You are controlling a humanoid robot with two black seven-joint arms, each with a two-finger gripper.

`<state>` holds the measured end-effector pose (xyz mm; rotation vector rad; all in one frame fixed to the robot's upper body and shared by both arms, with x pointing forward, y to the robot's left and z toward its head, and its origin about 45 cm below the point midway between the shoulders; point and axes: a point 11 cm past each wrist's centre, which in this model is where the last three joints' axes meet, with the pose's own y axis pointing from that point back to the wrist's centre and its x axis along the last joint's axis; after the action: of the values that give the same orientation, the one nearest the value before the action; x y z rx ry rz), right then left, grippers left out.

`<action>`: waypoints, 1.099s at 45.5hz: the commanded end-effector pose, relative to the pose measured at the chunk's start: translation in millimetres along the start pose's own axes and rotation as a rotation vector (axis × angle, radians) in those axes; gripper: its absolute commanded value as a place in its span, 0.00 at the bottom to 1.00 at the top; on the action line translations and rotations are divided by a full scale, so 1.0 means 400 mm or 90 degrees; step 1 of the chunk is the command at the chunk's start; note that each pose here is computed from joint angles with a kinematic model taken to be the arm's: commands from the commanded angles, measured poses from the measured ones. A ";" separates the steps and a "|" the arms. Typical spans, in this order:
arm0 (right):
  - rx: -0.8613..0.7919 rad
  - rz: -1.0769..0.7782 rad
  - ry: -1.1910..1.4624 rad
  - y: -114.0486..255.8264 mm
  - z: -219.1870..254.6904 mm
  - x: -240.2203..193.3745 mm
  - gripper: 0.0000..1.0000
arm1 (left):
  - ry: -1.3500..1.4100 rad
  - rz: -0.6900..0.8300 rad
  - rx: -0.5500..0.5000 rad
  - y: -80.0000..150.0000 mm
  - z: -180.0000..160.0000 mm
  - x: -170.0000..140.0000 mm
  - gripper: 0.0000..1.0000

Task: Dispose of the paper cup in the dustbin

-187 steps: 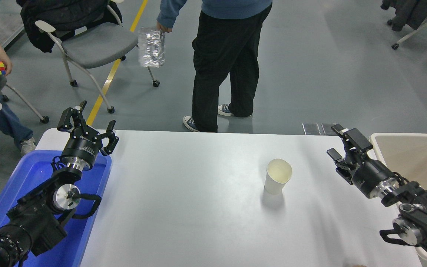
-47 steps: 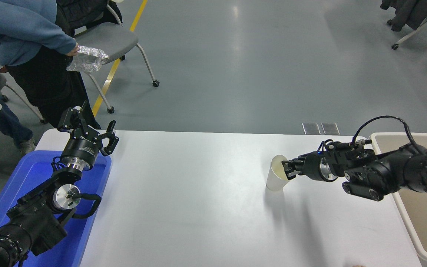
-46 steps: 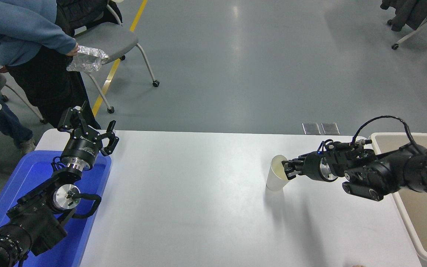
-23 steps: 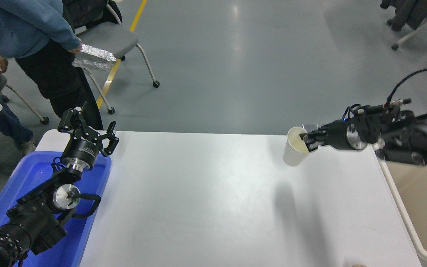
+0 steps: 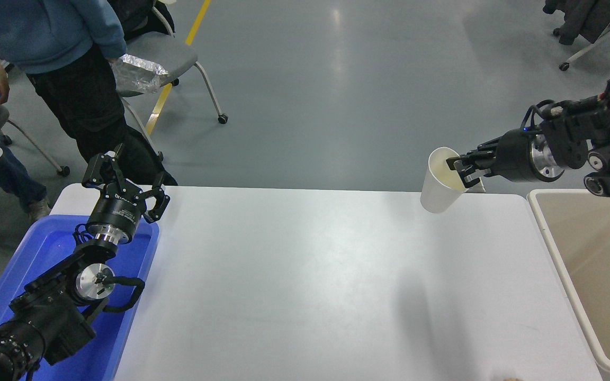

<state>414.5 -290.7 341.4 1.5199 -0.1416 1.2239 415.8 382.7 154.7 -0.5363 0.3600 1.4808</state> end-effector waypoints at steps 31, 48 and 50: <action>-0.285 -0.031 -0.300 0.305 0.336 -0.530 0.00 | 0.000 0.000 0.001 0.000 0.000 0.000 1.00; -0.382 0.000 -0.364 0.323 0.402 -0.676 0.00 | 0.000 0.000 0.000 0.000 0.000 0.000 1.00; -0.392 0.006 -0.362 0.326 0.412 -0.680 0.00 | 0.000 0.000 0.000 0.000 0.000 0.000 1.00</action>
<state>317.6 -570.8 267.7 1.3330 -0.7207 0.6766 415.8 382.8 154.7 -0.5364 0.3601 1.4810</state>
